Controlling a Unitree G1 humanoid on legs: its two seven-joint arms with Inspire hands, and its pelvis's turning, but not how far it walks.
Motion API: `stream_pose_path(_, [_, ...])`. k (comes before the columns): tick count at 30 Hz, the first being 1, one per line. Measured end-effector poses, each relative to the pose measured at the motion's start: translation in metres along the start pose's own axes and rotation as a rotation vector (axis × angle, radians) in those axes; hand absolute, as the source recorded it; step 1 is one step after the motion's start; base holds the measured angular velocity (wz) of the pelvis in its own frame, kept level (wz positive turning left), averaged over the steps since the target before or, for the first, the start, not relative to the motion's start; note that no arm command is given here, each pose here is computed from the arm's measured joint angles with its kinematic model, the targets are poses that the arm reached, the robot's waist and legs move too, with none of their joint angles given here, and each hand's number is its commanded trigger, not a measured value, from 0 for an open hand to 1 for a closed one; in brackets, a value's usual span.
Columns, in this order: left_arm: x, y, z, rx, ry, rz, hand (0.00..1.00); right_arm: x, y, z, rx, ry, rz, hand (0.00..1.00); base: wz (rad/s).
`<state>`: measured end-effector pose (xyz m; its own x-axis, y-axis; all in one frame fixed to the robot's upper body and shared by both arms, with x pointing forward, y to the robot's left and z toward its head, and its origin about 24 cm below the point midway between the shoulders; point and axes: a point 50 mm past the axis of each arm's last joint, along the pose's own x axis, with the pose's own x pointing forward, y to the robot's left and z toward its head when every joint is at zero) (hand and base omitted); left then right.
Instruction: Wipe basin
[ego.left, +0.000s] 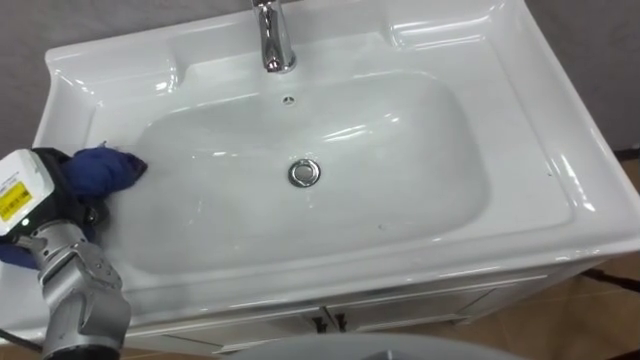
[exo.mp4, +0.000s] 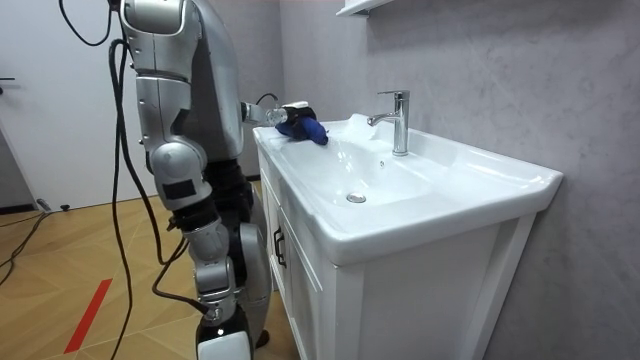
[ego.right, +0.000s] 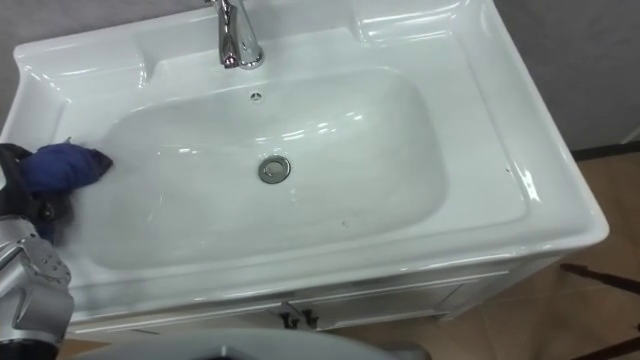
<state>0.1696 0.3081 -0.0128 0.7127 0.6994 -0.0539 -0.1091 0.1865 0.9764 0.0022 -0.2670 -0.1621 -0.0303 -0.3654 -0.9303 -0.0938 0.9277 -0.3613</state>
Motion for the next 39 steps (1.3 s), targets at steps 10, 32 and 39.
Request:
stream_pose_path(10, [0.000, 0.002, 0.000, -0.001, 0.001, 0.026, 0.00, 0.000, -0.001, 0.001, 0.001, -0.005, -0.002, 0.00, 0.00])
stream_pose_path(32, [0.008, 0.027, 0.007, -0.066, -0.029, 0.243, 0.00, 0.000, -0.003, 0.002, 0.035, -0.009, -0.032, 0.00, 0.00])
stream_pose_path(39, [0.007, 0.029, 0.010, -0.087, -0.056, 0.271, 0.00, 0.000, -0.003, 0.003, 0.038, -0.019, -0.036, 0.00, 0.00])
